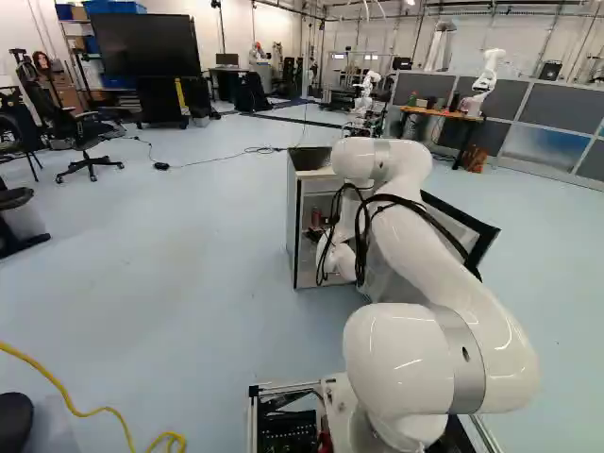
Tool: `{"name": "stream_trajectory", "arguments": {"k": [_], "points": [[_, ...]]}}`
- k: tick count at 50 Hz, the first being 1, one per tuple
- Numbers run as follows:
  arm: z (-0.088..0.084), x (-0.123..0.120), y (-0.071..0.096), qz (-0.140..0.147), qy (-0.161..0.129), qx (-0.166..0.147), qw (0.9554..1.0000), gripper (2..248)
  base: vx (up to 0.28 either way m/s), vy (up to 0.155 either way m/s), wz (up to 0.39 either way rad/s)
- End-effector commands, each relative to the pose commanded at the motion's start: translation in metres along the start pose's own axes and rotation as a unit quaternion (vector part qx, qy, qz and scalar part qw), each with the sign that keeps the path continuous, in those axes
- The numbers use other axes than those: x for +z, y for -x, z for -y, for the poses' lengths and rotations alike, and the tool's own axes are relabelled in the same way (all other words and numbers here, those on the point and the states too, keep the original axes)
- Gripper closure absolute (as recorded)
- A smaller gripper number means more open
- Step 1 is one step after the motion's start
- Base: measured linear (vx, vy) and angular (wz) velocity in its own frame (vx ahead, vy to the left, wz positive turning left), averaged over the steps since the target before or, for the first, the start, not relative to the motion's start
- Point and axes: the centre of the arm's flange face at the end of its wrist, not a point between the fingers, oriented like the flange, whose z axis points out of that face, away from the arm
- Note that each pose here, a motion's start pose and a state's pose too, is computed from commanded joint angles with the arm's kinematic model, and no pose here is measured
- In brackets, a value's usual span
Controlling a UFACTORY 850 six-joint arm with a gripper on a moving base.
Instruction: Grab a drink from the fridge
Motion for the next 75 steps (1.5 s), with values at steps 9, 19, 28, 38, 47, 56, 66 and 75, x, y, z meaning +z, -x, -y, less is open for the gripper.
{"name": "stream_trajectory", "arguments": {"k": [9,19,28,38,47,56,66,75], "points": [[-0.003,0.015,0.001,-0.012,0.000,-0.002,0.9999,3,0.000,0.000,0.000],[-0.007,0.031,0.002,-0.026,-0.002,-0.004,0.9997,3,0.000,0.000,0.000],[-0.010,0.045,0.004,-0.037,-0.005,-0.007,0.9993,3,0.000,0.000,0.000],[-0.010,0.061,0.006,-0.050,-0.012,-0.010,0.9986,3,0.000,0.000,0.000],[-0.010,0.075,0.007,-0.062,-0.021,-0.014,0.9977,3,0.000,0.000,0.000],[-0.009,0.090,0.009,-0.074,-0.032,-0.018,0.9966,3,0.000,0.000,0.000],[-0.014,0.105,0.011,-0.089,-0.036,-0.022,0.9951,3,0.000,0.000,0.000],[-0.024,0.116,0.013,-0.102,-0.031,-0.024,0.9940,3,0.000,0.000,0.000]]}}
